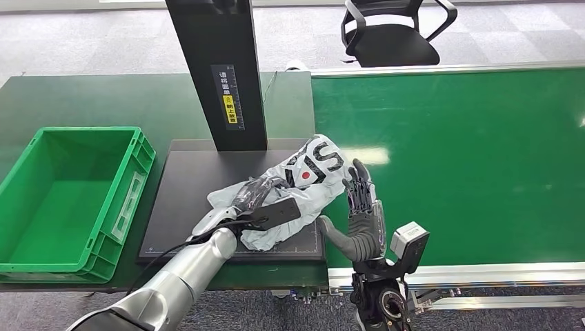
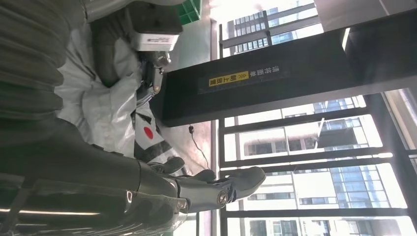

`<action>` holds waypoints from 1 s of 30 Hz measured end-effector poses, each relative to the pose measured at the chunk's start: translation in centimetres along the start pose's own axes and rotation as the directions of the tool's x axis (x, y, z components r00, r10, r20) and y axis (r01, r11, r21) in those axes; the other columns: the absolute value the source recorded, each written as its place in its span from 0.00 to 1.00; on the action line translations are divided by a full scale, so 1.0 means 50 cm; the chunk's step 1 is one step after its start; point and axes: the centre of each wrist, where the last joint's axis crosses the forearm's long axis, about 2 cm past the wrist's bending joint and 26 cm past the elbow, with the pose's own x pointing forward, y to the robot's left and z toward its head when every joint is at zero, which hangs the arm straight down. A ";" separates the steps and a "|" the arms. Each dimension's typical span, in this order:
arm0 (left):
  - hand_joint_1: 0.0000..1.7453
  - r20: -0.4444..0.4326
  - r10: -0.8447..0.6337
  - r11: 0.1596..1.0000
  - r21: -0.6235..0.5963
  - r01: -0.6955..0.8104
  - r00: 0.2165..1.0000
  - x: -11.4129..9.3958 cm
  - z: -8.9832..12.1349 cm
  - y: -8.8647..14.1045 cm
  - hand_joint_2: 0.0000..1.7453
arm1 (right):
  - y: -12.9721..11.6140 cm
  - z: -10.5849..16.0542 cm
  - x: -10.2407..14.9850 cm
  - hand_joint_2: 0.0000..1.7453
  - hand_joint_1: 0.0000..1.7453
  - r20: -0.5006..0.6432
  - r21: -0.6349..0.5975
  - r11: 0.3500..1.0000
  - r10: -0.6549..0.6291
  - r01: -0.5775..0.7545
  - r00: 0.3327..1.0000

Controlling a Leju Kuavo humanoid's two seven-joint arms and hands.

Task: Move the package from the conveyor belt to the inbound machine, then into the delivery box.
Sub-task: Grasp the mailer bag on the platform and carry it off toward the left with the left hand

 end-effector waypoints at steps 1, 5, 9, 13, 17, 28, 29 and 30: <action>1.00 0.013 0.015 1.000 0.021 -0.015 1.000 -0.001 0.000 0.002 1.00 | 0.000 0.002 0.000 1.00 0.00 -0.002 -0.001 1.000 0.000 0.000 1.000; 1.00 0.059 0.062 0.993 0.101 -0.067 0.996 -0.004 -0.001 0.015 1.00 | -0.002 0.008 0.000 1.00 0.00 -0.005 -0.008 1.000 0.001 -0.002 1.000; 1.00 0.094 0.087 0.980 0.172 -0.102 0.992 -0.008 -0.001 0.033 1.00 | -0.005 0.015 0.001 1.00 0.00 -0.006 -0.018 1.000 0.005 -0.005 1.000; 1.00 0.109 0.092 0.970 0.214 -0.114 0.990 -0.013 -0.001 0.050 1.00 | -0.008 0.021 0.003 1.00 0.00 -0.006 -0.027 1.000 0.007 -0.007 1.000; 1.00 0.112 0.094 0.967 0.227 -0.118 0.989 -0.015 0.000 0.057 1.00 | -0.010 0.023 0.004 1.00 0.00 -0.005 -0.033 0.999 0.009 -0.009 1.000; 1.00 0.113 0.097 0.964 0.236 -0.122 0.989 -0.016 0.000 0.061 1.00 | -0.013 0.025 0.005 1.00 0.00 -0.004 -0.039 0.999 0.011 -0.011 1.000; 1.00 0.114 0.097 0.963 0.240 -0.122 0.989 -0.016 0.000 0.061 1.00 | -0.013 0.025 0.005 1.00 0.00 -0.004 -0.039 0.999 0.012 -0.012 1.000; 1.00 0.118 0.097 0.961 0.248 -0.124 0.988 -0.017 0.000 0.062 1.00 | -0.014 0.026 0.005 1.00 0.00 -0.004 -0.040 0.999 0.013 -0.013 1.000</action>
